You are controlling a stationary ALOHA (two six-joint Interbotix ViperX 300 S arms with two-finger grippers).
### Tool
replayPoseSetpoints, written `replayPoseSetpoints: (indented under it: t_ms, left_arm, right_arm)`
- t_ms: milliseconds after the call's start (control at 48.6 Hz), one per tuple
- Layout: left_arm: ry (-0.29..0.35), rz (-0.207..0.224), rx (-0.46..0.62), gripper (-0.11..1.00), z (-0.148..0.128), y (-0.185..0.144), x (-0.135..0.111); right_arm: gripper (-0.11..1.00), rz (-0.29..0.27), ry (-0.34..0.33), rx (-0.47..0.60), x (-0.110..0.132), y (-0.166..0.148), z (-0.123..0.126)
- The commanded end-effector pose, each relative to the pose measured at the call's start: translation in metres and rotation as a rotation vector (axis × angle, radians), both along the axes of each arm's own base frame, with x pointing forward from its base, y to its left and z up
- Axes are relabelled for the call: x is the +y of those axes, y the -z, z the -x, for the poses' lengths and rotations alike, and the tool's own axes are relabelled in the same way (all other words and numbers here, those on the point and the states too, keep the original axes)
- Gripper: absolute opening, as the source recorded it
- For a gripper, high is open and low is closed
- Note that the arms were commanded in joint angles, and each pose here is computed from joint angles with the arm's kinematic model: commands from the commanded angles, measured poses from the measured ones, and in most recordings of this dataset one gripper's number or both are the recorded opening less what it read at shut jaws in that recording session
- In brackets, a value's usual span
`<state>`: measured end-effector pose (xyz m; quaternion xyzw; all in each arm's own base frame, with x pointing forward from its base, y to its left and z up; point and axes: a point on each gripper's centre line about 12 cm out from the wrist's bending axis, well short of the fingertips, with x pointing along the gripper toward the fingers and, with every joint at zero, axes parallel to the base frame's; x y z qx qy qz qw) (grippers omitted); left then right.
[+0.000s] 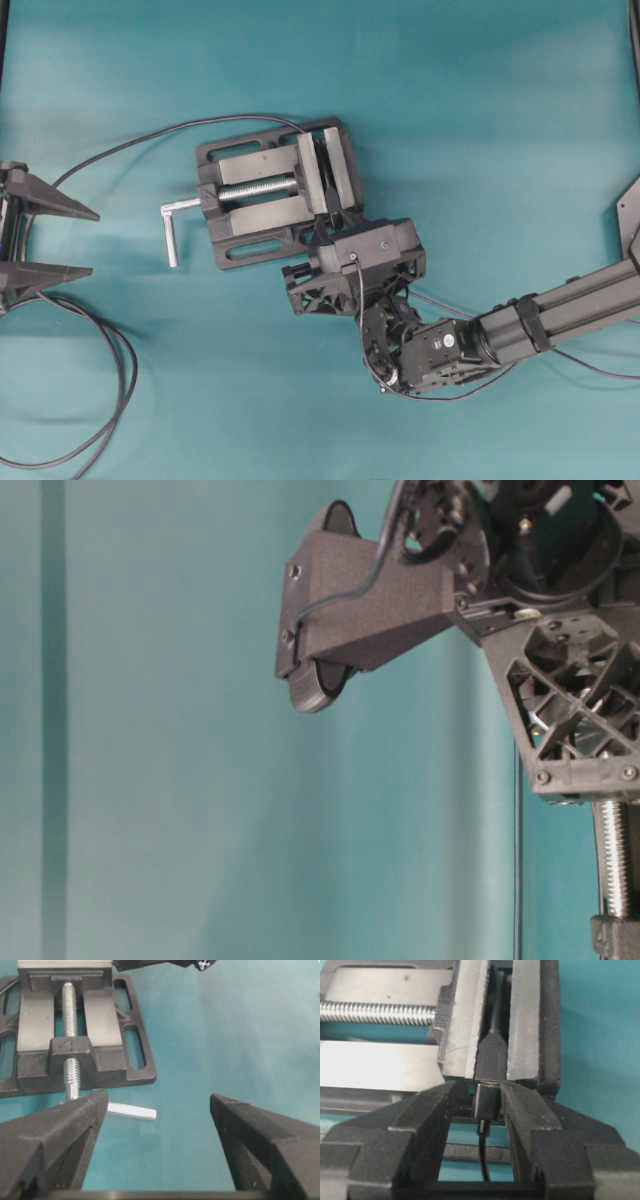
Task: Insert the USB cable into the fixed female connector.
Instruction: 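Push the USB plug into the blue port with the right gripper, then open the right gripper and pull it back from the vise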
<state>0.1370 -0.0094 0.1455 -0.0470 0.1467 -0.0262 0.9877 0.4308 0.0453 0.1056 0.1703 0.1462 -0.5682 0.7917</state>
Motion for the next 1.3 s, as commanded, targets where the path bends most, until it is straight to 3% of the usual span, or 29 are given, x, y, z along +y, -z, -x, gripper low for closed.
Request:
replayPoseSetpoints:
  t_ms: [0, 206, 494, 1008, 1276]
  left_arm:
    - [0.001, -0.001, -0.008, 0.97, -0.002, -0.003, 0.0]
    - [0.001, -0.001, -0.009, 0.97, -0.003, -0.004, 0.0]
    - [-0.001, 0.001, -0.008, 0.98, -0.002, -0.003, 0.0]
    - [-0.001, -0.001, -0.009, 0.97, -0.003, -0.004, 0.0]
    - [0.0, 0.001, -0.008, 0.98, -0.002, -0.003, 0.0]
  right_arm:
    - [0.45, -0.007, 0.031, -0.057, -0.017, -0.022, -0.007]
    - [0.48, -0.024, 0.025, -0.047, -0.008, -0.019, -0.003]
    - [0.78, -0.072, 0.039, -0.037, 0.004, -0.017, 0.002]
    - [0.78, -0.104, -0.028, -0.042, 0.053, -0.031, 0.017]
    - [0.78, -0.089, -0.146, 0.013, 0.08, -0.051, 0.023]
